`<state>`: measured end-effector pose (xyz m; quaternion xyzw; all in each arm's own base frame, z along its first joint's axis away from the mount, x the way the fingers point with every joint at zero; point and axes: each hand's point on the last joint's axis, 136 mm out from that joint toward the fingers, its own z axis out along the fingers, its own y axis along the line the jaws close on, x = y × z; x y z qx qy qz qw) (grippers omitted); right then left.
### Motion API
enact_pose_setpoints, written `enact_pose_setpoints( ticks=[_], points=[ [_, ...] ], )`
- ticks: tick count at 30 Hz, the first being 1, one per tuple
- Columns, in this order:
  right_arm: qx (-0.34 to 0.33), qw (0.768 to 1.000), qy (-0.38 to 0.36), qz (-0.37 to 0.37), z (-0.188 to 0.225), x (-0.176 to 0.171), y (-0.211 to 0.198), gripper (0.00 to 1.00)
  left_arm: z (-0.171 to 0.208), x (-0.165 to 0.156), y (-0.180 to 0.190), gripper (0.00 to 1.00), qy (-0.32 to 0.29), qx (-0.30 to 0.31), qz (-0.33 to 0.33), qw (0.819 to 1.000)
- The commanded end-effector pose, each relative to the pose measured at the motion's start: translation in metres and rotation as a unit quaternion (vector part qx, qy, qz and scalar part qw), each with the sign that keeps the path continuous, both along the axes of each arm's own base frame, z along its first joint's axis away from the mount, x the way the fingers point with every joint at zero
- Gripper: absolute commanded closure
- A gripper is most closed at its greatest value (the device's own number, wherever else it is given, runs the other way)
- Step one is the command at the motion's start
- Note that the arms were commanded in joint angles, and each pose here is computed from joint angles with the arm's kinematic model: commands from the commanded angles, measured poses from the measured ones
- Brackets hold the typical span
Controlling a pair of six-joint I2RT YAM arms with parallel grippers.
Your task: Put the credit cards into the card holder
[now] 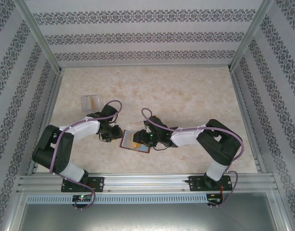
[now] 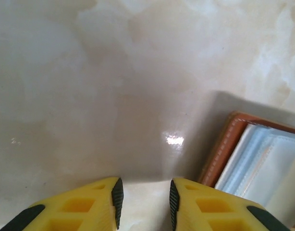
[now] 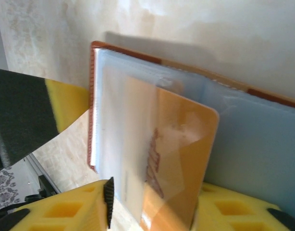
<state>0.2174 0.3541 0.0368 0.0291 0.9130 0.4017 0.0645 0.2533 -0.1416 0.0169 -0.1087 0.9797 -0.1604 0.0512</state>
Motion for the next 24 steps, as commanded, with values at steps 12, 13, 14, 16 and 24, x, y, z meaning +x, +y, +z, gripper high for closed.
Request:
enact_pose_setpoints(
  ticks=[12,13,14,16,24],
  points=[
    [-0.113,0.993,-0.022,0.000,0.000,0.003,0.005,0.47,-0.007,-0.017,-0.022,0.74,0.034,-0.074,0.001,0.997],
    [-0.117,0.993,-0.025,0.001,0.002,0.005,0.008,0.47,-0.005,-0.017,-0.022,0.74,0.031,-0.074,-0.001,0.997],
    [-0.124,0.992,-0.025,0.004,0.003,0.005,0.010,0.47,-0.003,-0.015,-0.021,0.73,0.028,-0.073,-0.004,0.997],
    [-0.141,0.990,-0.025,0.005,0.004,0.007,0.014,0.46,-0.002,-0.016,-0.018,0.73,0.030,-0.067,-0.005,0.997],
    [-0.165,0.986,-0.008,-0.021,-0.004,0.010,0.028,0.47,-0.010,-0.017,-0.020,0.77,0.050,-0.095,0.014,0.994]
  ],
)
